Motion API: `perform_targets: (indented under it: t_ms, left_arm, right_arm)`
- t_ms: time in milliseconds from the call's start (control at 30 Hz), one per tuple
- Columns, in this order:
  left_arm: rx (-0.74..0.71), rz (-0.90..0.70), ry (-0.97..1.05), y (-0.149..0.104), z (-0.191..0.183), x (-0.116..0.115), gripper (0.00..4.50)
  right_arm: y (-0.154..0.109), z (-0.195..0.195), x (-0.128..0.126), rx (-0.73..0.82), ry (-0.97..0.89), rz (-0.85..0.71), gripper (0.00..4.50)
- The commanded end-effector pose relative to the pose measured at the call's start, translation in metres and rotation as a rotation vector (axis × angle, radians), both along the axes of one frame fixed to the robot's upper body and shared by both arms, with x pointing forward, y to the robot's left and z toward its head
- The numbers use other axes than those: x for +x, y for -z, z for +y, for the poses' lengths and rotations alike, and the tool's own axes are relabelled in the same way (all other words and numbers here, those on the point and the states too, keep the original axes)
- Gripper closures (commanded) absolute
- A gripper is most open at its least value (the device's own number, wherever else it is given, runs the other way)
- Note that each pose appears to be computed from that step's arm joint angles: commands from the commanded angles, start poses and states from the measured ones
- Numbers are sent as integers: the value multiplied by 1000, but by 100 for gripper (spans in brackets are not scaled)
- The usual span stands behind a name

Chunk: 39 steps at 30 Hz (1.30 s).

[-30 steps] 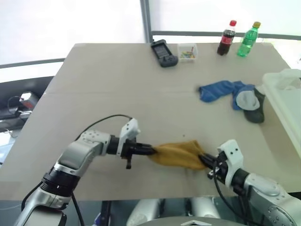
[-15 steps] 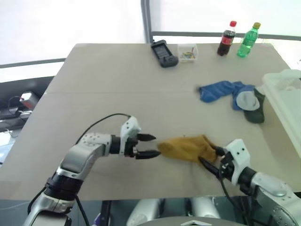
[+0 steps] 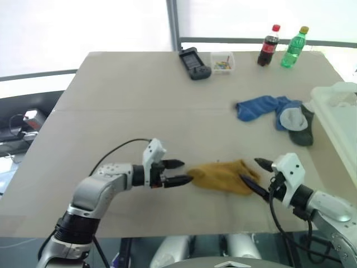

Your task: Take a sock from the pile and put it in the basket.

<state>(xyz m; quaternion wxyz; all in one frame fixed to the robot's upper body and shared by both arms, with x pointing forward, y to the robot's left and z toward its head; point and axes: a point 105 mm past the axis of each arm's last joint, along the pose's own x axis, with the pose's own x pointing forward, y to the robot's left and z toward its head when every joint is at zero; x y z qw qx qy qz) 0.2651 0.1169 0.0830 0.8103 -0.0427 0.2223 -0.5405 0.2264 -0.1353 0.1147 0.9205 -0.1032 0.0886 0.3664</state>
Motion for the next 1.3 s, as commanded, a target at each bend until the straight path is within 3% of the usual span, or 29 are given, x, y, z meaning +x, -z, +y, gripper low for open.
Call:
perform_targets:
  t_ms: [33, 167, 500, 767, 1033, 1300]
  left_arm:
    - [-16, -10, 3, -6, -6, -1, 37]
    - [-6, 2, -9, -4, -4, -2, 37]
    - [-20, 146, -56, 11, -15, -5, 37]
    - [-81, 244, -3, 14, -37, -3, 37]
    - [-345, 361, 151, -29, -52, -15, 37]
    - [-400, 493, 250, -41, -55, -28, 37]
  right_arm:
    - [-5, 8, -1, 22, -85, -41, 254]
    - [9, 8, 1, 1, -139, -24, 439]
    - [58, -5, 15, -123, -143, 55, 439]
    - [62, -7, 20, -132, -134, 54, 439]
    - [63, -5, 20, -124, -129, 62, 439]
    - [63, -4, 21, -117, -117, 66, 439]
